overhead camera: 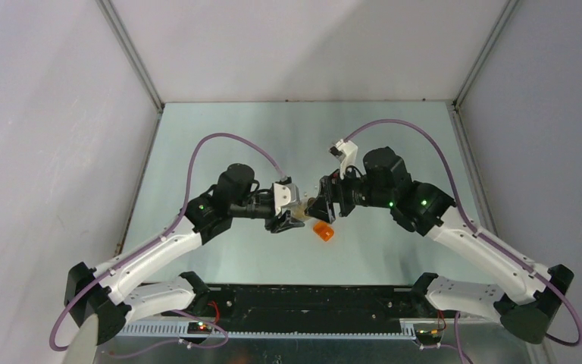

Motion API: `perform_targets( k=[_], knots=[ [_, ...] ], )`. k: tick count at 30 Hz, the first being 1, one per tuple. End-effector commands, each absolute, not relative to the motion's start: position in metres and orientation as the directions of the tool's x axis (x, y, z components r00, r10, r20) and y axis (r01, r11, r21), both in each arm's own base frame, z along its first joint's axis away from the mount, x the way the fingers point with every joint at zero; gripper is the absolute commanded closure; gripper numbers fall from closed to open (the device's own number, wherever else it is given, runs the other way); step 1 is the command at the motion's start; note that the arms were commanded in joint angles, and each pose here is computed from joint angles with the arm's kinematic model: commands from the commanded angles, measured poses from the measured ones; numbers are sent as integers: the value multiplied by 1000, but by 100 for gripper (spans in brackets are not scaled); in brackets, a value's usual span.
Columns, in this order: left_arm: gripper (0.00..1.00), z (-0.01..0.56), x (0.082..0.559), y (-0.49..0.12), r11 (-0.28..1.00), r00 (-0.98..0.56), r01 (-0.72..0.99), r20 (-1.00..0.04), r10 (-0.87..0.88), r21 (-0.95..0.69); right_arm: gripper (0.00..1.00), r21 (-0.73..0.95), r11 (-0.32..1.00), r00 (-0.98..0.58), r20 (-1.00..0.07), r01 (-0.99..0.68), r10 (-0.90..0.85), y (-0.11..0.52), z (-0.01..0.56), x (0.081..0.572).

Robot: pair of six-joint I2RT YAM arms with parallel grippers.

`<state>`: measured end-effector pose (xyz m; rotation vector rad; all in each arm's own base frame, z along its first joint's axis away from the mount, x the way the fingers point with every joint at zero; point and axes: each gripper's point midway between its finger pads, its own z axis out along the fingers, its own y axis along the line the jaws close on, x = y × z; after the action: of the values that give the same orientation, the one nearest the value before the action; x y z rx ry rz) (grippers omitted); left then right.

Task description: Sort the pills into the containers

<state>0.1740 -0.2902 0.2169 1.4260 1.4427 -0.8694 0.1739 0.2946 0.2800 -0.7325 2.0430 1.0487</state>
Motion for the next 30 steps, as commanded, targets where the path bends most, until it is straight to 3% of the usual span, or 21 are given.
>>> perform_targets(
  k=[1,5,11,16,30],
  knots=[
    [100,241,166,-293,50,115,989,-946,303,136,31,374,422,-464,-876,-826,-131,293,320,167],
    [100,241,166,-294,46,117,989,-946,303,137,41,374,427,-477,-864,-823,-163,294,313,168],
    [100,242,167,-296,41,117,990,-946,301,135,26,365,448,-483,-857,-816,-181,294,307,171],
    [100,243,166,-296,38,119,990,-946,300,137,30,358,474,-489,-852,-804,-187,294,301,177],
    [100,246,174,-295,74,138,983,-941,310,169,68,437,523,-582,-800,-731,-145,310,289,184]
  ],
)
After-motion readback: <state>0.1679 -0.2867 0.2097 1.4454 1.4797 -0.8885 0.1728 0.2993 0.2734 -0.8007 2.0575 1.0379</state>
